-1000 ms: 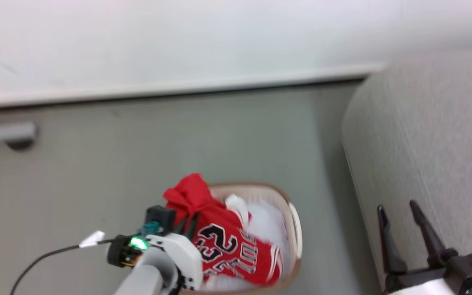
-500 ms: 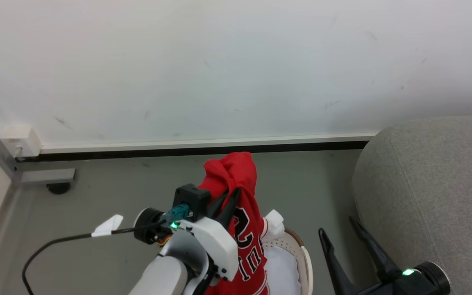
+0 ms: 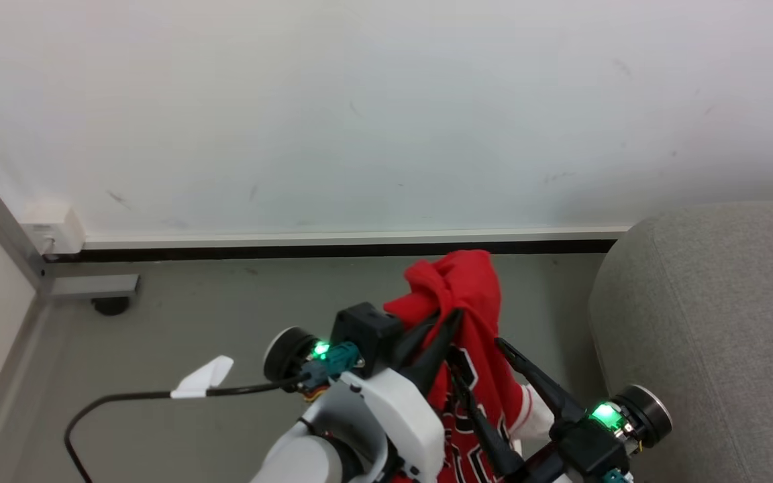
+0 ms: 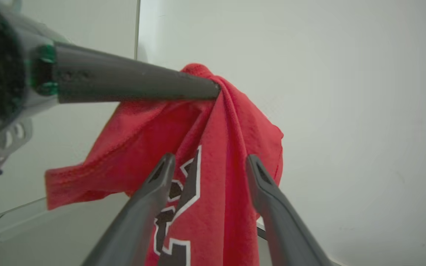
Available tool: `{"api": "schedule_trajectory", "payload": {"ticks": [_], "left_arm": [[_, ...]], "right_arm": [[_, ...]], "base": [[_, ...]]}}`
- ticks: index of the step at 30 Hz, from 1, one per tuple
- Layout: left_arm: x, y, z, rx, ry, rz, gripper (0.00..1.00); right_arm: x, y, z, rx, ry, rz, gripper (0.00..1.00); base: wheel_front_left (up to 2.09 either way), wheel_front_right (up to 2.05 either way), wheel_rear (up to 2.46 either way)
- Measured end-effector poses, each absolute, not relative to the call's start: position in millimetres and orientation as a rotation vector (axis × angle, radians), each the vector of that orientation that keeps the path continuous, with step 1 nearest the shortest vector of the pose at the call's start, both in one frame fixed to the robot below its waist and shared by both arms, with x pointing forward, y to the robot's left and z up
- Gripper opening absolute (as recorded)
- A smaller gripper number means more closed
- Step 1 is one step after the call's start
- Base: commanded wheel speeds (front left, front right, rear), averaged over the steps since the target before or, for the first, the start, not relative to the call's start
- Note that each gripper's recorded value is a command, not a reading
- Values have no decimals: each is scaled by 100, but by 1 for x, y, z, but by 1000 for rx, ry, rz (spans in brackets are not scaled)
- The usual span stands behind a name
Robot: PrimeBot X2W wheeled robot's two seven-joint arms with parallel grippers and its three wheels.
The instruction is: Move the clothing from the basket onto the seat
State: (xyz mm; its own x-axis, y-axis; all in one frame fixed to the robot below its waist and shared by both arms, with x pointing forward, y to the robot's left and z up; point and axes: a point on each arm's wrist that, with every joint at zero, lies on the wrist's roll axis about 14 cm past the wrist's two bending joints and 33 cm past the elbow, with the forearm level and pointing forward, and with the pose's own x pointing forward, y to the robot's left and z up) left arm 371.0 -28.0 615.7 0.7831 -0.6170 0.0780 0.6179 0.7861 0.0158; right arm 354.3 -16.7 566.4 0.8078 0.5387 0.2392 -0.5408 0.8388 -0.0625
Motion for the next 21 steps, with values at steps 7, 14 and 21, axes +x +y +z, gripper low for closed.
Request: {"api": "schedule_trajectory", "payload": {"ticks": [7, 14, 21], "left_arm": [[345, -44, 644, -43, -143, -749, 0], [339, -38, 657, -62, -166, -728, 0], [358, -16, 640, -49, -142, -636, 100]], "right_arm": [[367, -16, 542, -47, -176, 584, 100], [364, -7, 532, 62, -121, 604, 0], [372, -22, 550, 100, -170, 552, 0]], "base": [[0, 0, 0], [0, 0, 0], [0, 0, 0]]}}
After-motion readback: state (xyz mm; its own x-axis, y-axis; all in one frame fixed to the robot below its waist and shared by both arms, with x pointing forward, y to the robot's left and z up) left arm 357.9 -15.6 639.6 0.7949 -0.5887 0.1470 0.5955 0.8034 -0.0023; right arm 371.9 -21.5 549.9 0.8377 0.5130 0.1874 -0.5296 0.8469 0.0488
